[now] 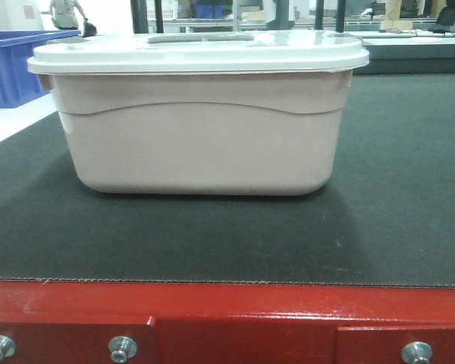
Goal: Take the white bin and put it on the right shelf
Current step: 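Move both grippers toward the ends of the pink white-lidded bin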
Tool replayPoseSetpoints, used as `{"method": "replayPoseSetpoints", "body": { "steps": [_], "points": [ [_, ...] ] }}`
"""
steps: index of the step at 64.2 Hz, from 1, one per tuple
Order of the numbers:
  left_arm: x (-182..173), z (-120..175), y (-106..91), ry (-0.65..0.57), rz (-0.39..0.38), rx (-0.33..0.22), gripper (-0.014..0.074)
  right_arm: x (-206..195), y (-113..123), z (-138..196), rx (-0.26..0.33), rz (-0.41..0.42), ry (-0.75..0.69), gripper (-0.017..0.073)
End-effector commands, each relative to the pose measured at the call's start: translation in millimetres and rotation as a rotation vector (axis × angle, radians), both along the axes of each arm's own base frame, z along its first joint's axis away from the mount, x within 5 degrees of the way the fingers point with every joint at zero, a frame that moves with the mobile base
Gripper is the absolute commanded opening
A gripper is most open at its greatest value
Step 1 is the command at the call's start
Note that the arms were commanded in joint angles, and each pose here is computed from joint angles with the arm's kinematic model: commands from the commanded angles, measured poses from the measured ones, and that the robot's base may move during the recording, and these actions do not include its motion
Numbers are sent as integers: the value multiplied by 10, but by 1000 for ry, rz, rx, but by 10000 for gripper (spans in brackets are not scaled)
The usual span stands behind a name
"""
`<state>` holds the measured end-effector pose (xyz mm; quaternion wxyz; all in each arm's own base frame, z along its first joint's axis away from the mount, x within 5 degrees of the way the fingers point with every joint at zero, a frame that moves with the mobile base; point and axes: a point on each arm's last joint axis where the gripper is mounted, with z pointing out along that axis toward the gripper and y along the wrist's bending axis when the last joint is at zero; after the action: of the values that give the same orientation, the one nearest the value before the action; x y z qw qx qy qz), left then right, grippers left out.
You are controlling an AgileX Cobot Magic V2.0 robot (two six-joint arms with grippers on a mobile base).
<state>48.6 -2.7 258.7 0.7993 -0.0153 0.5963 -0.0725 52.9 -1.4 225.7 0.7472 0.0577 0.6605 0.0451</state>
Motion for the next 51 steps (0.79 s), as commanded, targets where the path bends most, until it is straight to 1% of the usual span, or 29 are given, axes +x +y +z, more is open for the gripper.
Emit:
{"method": "replayPoseSetpoints", "body": {
  "steps": [1, 4, 6, 14, 21, 24, 31, 37, 41, 44, 47, 50, 51],
  "points": [
    [-56, 479, 3, -130, 3, 7, -117, -98, -3, 455, 4, -4, -211, 70],
    [-44, 651, -3, -127, 6, 36, -117, -117, -3, 614, 4, -4, -237, 70],
    [-7, 790, -10, -110, 9, 58, -117, -135, -3, 782, 4, -4, -264, 70],
    [110, 1226, -21, -74, 7, 64, -114, -46, -5, 1185, 4, -3, -271, 70],
    [279, 1435, -36, -6, 3, 68, -114, 73, -8, 1482, 4, -3, -272, 93],
    [381, 1492, -45, 32, 1, 71, -113, 147, -10, 1587, 4, -3, -263, 130],
    [577, 1556, -62, 108, -4, 73, -86, 365, -14, 1729, 5, -2, -204, 276],
    [735, 1554, -78, 152, -15, 49, 11, 568, -17, 1785, 8, 0, -130, 424],
    [837, 1542, -91, 191, -27, 18, 107, 685, -17, 1790, 20, 5, -67, 505],
    [908, 1521, -103, 236, -40, -9, 192, 751, -16, 1802, 46, 11, -31, 546],
    [978, 1500, -117, 278, -53, -40, 271, 834, -10, 1795, 90, 23, 21, 581],
    [1032, 1483, -134, 327, -69, -66, 330, 886, 2, 1787, 141, 40, 76, 592],
    [1061, 1477, -142, 346, -76, -81, 344, 910, 9, 1795, 170, 49, 93, 596]
  ]
}}
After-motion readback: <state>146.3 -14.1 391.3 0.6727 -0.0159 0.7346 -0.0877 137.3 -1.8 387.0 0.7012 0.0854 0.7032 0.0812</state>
